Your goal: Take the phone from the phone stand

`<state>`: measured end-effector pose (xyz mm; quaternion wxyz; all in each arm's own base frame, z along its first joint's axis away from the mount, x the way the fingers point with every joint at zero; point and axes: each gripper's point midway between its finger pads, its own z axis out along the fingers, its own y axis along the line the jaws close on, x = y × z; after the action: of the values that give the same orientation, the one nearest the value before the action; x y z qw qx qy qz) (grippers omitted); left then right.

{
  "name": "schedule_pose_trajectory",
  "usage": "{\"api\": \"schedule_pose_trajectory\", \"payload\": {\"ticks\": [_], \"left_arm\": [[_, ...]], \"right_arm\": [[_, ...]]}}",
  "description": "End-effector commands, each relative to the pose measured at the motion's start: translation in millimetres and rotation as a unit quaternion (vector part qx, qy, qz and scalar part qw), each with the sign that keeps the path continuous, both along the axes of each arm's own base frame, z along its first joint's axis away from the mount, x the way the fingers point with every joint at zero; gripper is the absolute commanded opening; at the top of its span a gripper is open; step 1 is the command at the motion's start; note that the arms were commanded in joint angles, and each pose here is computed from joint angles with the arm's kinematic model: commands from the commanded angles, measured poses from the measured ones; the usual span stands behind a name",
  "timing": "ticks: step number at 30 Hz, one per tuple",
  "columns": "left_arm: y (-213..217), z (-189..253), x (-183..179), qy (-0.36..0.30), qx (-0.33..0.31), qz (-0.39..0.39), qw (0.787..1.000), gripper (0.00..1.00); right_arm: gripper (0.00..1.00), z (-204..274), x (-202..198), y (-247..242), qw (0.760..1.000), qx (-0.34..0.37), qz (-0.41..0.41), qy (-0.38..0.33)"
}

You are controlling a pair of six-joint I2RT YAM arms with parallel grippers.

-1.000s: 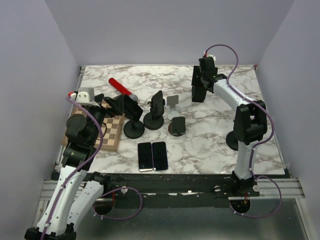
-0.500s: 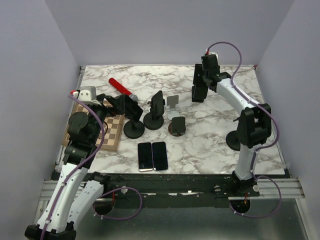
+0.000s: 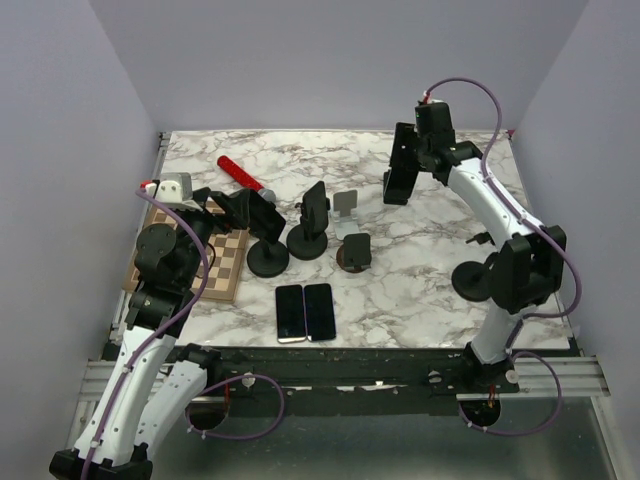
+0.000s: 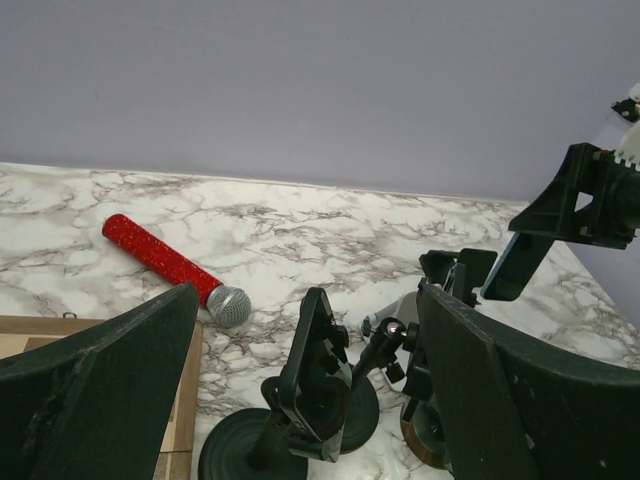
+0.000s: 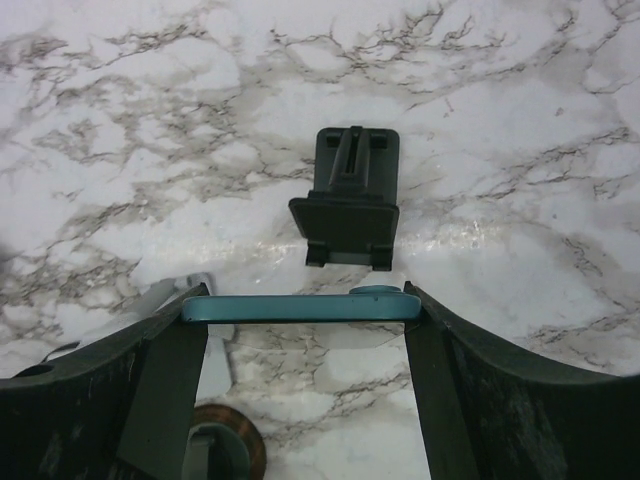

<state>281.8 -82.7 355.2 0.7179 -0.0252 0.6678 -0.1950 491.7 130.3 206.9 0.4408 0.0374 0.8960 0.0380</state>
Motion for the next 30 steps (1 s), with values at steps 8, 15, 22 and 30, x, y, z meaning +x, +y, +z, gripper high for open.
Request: {"api": "schedule_pose_trajectory", "payload": {"ticks": [8, 15, 22, 30], "left_arm": [[-4, 3, -4, -0.005, -0.007, -0.015, 1.0, 0.98], [-4, 5, -5, -0.007, -0.013, -0.017, 1.0, 0.98], [-8, 7, -7, -0.009, -0.014, -0.028, 0.999, 0.98], [-7, 9, -9, -0.012, -0.017, -0.029, 0.999, 0.98]], "right_arm": [[0.01, 50, -85, 15, 0.994, 0.088, 0.057, 0.023], [0.01, 19, -152, 14, 0.991, 0.083, 0.058, 0.085], [0.01, -32, -222, 26, 0.98, 0.076, 0.074, 0.168], [0.01, -67, -268, 42, 0.964, 0.097, 0.103, 0.223]]}}
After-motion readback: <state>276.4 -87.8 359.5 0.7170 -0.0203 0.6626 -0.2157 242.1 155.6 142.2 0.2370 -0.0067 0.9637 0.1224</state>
